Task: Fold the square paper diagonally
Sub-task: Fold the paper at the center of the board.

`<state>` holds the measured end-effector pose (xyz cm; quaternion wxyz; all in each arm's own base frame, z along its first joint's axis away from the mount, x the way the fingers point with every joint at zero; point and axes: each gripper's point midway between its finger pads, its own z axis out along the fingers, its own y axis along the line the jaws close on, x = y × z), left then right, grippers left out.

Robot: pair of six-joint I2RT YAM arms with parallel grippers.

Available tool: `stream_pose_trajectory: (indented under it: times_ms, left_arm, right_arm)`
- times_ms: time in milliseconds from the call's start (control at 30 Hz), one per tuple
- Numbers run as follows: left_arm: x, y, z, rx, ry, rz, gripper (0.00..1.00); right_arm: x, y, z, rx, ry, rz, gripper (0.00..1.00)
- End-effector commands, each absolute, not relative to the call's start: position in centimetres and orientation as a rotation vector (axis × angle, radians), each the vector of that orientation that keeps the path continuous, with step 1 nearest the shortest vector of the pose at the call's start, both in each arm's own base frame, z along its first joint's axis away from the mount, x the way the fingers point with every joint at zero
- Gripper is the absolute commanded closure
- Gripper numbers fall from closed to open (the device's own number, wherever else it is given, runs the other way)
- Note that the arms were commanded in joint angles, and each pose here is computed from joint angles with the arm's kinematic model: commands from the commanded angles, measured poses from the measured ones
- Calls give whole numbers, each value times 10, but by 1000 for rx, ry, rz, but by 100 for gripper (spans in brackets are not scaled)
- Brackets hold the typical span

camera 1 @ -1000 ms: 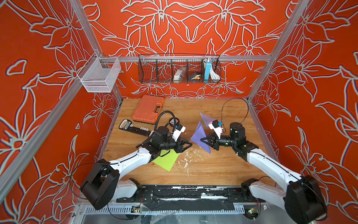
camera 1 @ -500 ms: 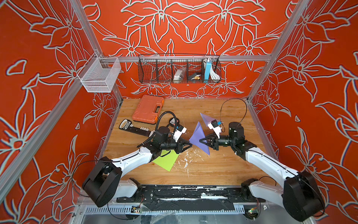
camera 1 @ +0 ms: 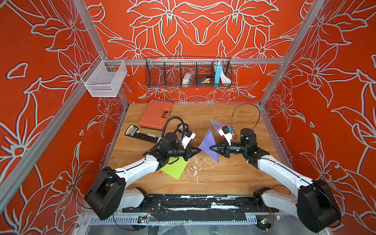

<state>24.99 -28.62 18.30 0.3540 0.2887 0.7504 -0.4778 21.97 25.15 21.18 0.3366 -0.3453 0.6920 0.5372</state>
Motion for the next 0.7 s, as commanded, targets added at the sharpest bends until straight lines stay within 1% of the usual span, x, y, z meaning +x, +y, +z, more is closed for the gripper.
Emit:
stream_pose_trajectory:
  times_ms: [0,333,500,667]
  left_arm:
    - [255,-282,187,738,1906,-1194,100]
    - [266,-269,185,659,1922,-1111,100]
    - [265,-270,186,656,1919,-1131,100]
    - [262,-274,188,678,1909,-1171,100]
  right_arm:
    - [218,250,210,-902,1793,1412,84]
    - [218,251,206,-909,1805,1420,85]
    - [216,253,203,-909,1812,1445,85]
    - [213,258,200,-927,1826,1477,84]
